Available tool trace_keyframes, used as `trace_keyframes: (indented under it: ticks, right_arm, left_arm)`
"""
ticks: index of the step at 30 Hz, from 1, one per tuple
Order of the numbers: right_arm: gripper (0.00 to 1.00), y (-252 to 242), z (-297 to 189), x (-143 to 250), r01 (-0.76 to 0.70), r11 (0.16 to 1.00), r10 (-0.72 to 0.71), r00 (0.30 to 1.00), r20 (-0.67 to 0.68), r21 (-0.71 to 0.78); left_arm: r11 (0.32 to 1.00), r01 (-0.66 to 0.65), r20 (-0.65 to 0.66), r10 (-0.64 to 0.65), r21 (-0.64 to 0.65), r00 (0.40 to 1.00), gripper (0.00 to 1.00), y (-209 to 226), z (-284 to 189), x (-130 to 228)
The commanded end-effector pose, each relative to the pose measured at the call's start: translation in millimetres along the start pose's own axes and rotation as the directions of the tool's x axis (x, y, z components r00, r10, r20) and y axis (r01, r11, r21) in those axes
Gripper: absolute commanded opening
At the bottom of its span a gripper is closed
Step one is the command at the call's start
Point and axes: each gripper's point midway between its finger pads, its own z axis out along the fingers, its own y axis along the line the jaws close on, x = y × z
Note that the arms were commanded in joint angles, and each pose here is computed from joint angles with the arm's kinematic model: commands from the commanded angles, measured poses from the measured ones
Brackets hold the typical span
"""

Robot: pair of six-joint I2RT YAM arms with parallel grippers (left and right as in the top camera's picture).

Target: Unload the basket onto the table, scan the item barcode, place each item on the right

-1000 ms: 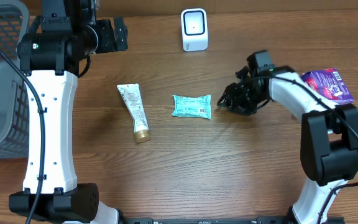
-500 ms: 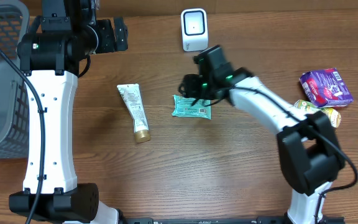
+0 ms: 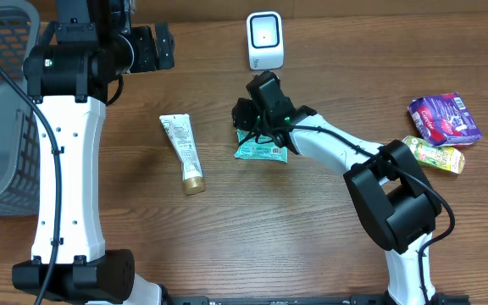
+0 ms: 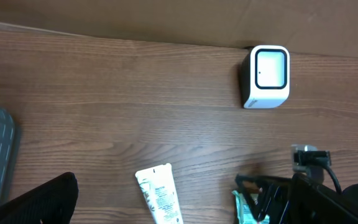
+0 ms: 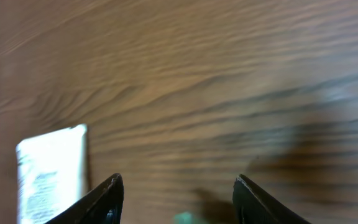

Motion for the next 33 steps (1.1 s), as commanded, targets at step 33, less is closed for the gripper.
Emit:
trace_keyframes:
  ticks: [33]
  right_arm:
    - [0.65, -118, -111, 31, 0.129, 0.915, 0.094, 0.852, -0.515, 0.381]
  left_arm:
    - [1.0, -0.021, 0.005, 0.021, 0.0, 1.0, 1.0, -1, 0, -3]
